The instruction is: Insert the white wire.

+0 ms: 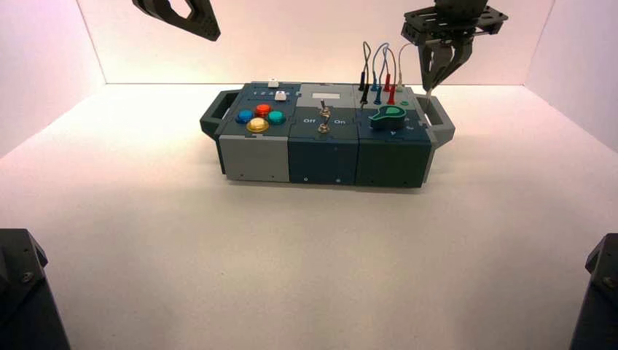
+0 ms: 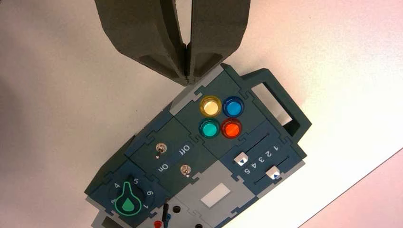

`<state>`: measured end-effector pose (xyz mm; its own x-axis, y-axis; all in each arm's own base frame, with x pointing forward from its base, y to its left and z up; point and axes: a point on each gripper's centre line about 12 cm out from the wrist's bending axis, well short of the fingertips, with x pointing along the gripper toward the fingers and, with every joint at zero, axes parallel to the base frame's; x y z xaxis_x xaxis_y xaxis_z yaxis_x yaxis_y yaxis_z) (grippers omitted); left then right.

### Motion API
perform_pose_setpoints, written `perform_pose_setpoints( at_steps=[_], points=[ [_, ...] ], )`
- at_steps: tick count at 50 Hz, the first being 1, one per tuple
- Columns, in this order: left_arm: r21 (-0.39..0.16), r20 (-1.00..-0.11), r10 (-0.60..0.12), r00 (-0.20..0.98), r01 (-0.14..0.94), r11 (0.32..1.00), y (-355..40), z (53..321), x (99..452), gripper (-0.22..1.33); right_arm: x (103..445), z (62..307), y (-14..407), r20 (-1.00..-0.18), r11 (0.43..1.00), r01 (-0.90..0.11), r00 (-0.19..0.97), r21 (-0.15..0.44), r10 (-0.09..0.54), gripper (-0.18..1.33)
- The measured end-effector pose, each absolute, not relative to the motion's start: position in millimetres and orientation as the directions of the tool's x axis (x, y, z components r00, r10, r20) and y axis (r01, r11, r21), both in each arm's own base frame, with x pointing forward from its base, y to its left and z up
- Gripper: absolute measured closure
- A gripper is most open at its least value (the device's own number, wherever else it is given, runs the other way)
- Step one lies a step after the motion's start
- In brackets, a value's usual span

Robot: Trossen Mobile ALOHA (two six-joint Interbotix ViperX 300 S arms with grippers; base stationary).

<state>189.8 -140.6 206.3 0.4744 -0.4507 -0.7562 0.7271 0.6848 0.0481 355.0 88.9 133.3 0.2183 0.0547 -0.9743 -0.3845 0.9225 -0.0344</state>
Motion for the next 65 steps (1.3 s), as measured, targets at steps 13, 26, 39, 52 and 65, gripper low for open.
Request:
perform_pose_setpoints(
  at_steps=[13, 26, 39, 52, 65],
  points=[
    [0.048, -0.757, -0.45, 0.473, 0.727, 0.685, -140, 206, 190, 1.28, 360, 140, 90, -0.969, 0.923, -0.382, 0.24, -0.035, 0.062, 1.16],
    [0.048, -0.756, -0.451, 0.474, 0.728, 0.684, -141, 206, 189, 1.28, 360, 144, 98, -0.966, 0.921, -0.39, 0.246, -0.024, 0.079, 1.16],
    [0.051, -0.753, -0.453, 0.477, 0.728, 0.683, -140, 207, 189, 1.28, 359, 145, 104, -0.963, 0.924, -0.383, 0.249, -0.004, 0.1, 1.16],
    [0.052, -0.749, -0.454, 0.482, 0.727, 0.685, -140, 209, 189, 1.28, 362, 145, 106, -0.955, 0.929, -0.37, 0.274, 0.006, 0.115, 1.16],
    [0.053, -0.745, -0.456, 0.486, 0.726, 0.686, -139, 210, 189, 1.28, 364, 146, 108, -0.947, 0.931, -0.364, 0.294, 0.01, 0.125, 1.16]
  ],
)
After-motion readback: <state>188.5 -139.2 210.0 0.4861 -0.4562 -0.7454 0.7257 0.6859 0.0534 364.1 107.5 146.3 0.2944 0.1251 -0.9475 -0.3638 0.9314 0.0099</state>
